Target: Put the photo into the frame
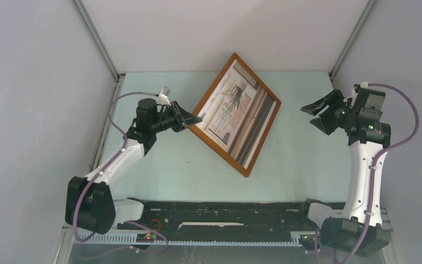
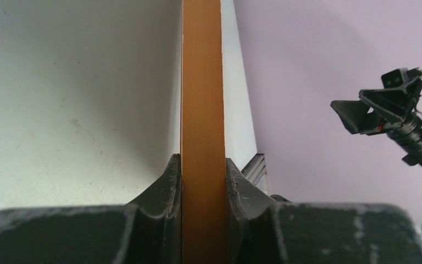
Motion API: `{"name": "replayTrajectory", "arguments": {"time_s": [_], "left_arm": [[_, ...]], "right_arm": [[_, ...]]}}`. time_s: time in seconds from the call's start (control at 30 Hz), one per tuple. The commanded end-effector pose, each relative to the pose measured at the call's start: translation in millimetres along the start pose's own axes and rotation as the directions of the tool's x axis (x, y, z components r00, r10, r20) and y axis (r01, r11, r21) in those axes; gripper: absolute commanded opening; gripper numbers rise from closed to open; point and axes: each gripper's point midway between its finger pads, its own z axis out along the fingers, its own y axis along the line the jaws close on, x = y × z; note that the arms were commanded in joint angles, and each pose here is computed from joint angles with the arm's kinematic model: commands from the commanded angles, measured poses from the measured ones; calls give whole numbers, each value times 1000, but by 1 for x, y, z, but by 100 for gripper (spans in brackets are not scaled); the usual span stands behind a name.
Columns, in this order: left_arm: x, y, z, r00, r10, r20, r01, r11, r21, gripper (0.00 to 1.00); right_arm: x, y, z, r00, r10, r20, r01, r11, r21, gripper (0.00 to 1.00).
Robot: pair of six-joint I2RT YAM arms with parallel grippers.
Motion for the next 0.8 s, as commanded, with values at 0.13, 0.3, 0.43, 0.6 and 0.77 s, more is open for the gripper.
{"name": "replayTrajectory", "arguments": {"time_s": [0.13, 0.3, 0.43, 0.6, 0.77], "left_arm": [[3, 0, 24, 993, -121, 1, 118, 966, 230, 0], [25, 30, 48, 977, -207, -41, 211, 953, 219, 0], [59, 36, 71, 961, -256, -105, 274, 935, 225, 0], [105, 42, 105, 937, -295, -186, 331, 921, 207, 0], [135, 48, 131, 923, -324, -209, 362, 915, 179, 0]], "right_arm": [[3, -1, 2, 999, -32, 0, 32, 999, -9, 70], [14, 2, 11, 994, -111, -3, 111, 994, -12, 77], [27, 9, 19, 984, -173, -28, 173, 985, -10, 83], [38, 14, 24, 975, -215, -49, 215, 977, -8, 87], [41, 21, 19, 964, -264, -23, 263, 964, -26, 92]]}}
